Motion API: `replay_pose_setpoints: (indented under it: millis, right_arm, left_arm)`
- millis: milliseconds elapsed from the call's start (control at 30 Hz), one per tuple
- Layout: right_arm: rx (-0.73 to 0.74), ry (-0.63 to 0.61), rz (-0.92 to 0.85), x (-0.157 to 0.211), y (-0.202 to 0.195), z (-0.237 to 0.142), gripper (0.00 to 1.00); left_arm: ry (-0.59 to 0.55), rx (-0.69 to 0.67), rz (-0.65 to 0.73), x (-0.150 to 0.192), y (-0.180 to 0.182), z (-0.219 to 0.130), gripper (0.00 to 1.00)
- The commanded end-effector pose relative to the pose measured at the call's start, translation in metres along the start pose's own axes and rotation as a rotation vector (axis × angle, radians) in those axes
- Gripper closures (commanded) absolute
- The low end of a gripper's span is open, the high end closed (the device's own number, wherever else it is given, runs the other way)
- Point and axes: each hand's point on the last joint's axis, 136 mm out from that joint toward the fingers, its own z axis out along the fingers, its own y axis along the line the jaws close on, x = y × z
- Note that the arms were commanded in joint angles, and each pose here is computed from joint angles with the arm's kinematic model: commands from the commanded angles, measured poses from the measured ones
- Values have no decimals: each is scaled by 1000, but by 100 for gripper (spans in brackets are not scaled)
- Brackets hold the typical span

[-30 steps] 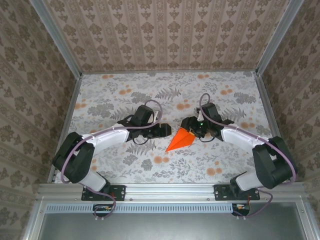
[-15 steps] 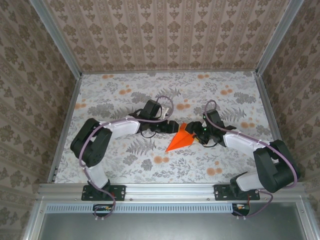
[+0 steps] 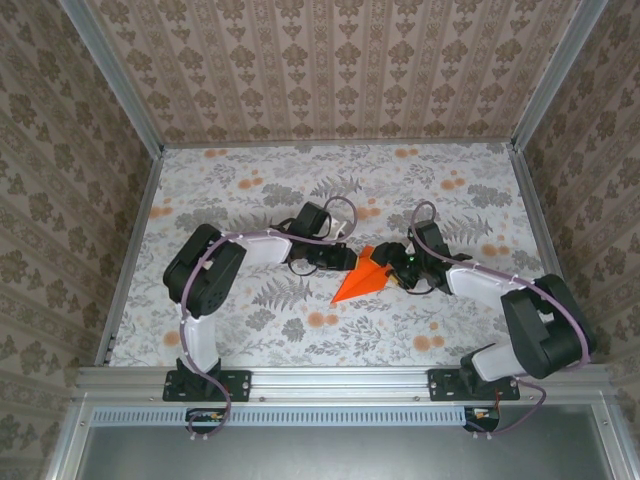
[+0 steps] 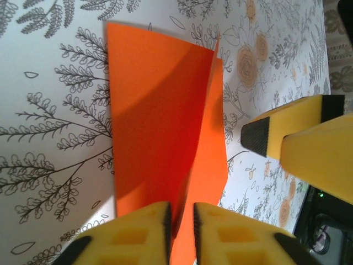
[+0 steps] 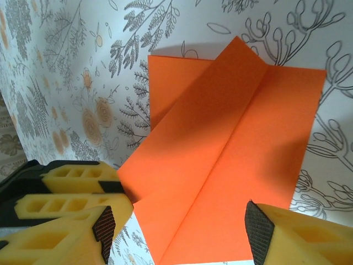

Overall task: Fold a paper plane with a square sheet of paper (pick it up from the middle)
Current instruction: Pick up the paper from the center of the table.

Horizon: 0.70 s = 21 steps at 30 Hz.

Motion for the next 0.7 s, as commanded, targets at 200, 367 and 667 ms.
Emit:
replay_pose_setpoints:
  millis: [200, 367, 667]
  right_arm:
    - [-91, 58, 10, 7, 8, 15, 37]
    - [-112, 77, -2, 8, 12, 22, 44]
    - [-155, 112, -32, 11, 23, 38, 58]
  left_arm:
    - [-82, -15, -3, -17, 8, -16, 94]
    - [-93, -14, -21, -18, 12, -19, 94]
    - [-94, -15, -35, -18, 14, -19, 94]
